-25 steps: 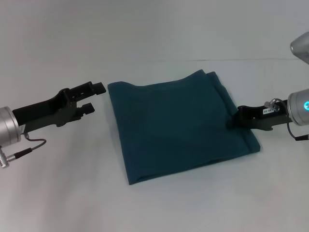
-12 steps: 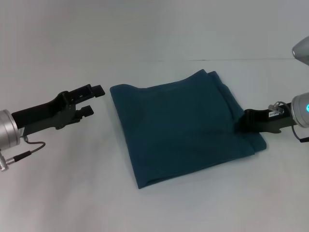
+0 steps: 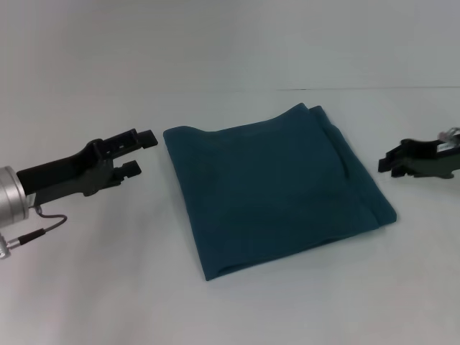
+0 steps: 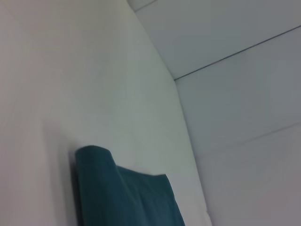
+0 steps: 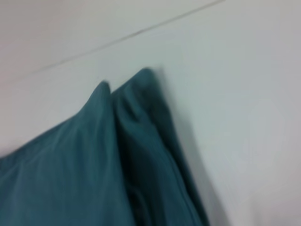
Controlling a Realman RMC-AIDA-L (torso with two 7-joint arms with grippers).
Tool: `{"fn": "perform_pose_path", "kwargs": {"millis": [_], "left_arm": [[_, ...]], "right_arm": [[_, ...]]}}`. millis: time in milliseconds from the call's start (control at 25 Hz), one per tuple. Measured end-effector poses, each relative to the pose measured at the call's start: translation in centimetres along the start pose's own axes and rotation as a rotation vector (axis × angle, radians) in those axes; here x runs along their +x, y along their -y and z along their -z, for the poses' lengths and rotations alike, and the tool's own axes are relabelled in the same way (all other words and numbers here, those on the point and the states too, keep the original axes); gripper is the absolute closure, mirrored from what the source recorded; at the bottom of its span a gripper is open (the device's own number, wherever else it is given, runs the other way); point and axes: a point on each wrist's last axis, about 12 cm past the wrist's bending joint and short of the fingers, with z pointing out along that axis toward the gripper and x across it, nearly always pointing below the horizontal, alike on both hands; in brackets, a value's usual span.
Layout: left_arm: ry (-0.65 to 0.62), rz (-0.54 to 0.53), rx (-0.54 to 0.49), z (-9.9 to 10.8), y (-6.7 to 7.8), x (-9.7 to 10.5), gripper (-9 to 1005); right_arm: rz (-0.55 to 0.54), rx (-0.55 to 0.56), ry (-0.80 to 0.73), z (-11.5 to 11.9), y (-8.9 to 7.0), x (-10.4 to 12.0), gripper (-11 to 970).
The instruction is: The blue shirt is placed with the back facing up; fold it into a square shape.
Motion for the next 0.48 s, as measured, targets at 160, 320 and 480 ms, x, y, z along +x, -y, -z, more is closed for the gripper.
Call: {"fn": "perform_pose_path", "kwargs": {"millis": [160, 320, 480], "left_arm": [[-0.088, 0.032, 0.039, 0.5, 0.5, 0.8, 91], [-0.206, 0.104, 0.054, 0.7, 1.0, 2.4, 91], [-0.291, 0.191, 0.046, -0.4, 1.1, 4.6, 91]], "right_arm": [[-0.007, -0.201, 0.010, 2.8, 0.9, 0.3, 651], [-0.038, -0.351, 0.010, 5.3, 2.4, 1.4, 631], [-0.085, -0.412, 0.025, 6.9, 3.6, 2.0, 476]]}}
